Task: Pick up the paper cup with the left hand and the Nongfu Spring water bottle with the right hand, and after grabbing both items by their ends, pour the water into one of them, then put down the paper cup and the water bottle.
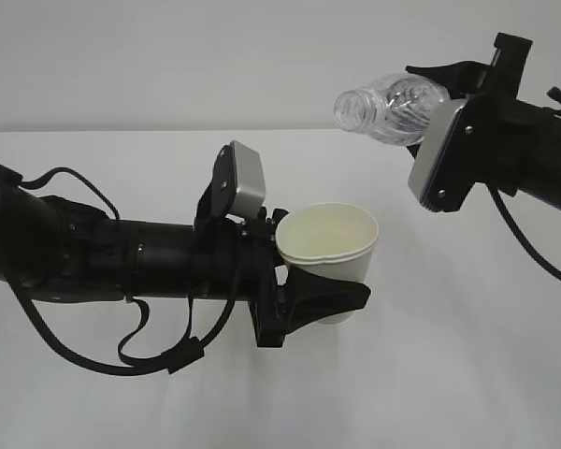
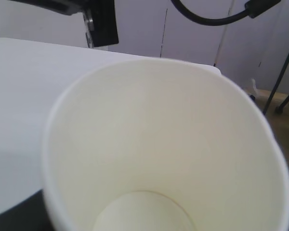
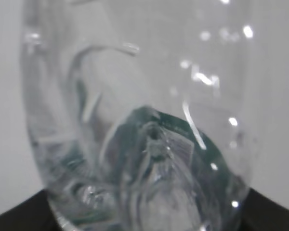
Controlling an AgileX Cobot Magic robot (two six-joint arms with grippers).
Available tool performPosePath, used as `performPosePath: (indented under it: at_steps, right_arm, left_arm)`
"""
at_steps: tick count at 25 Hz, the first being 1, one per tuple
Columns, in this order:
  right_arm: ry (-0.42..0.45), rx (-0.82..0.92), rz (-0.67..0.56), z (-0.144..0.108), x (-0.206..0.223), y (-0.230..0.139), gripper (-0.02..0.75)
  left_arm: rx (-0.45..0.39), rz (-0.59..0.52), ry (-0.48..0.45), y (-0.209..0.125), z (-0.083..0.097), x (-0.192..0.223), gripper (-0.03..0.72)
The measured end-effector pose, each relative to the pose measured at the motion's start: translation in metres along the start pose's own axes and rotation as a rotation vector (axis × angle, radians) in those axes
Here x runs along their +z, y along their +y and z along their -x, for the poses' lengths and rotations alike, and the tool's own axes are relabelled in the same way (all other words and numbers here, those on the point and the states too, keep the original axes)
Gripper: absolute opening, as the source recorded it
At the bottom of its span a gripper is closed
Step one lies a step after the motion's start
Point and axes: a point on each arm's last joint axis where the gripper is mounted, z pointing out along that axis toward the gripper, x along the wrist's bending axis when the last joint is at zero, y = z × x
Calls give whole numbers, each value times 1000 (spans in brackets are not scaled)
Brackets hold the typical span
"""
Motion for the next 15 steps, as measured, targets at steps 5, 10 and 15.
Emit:
performPosePath:
  at_steps: [5,10,15]
  right_arm:
    - [0,-12,0,0,0,0,438]
    - [0,-43,0,0,0,0,438]
    - [-5,-57,6,0,0,1,438]
  left_arm:
    - [14,-11,-18,-1,2,0,477]
    - [14,-13,-7,-2,-3,-4,477]
    - [-4,1,50,-2,-16,-15,477]
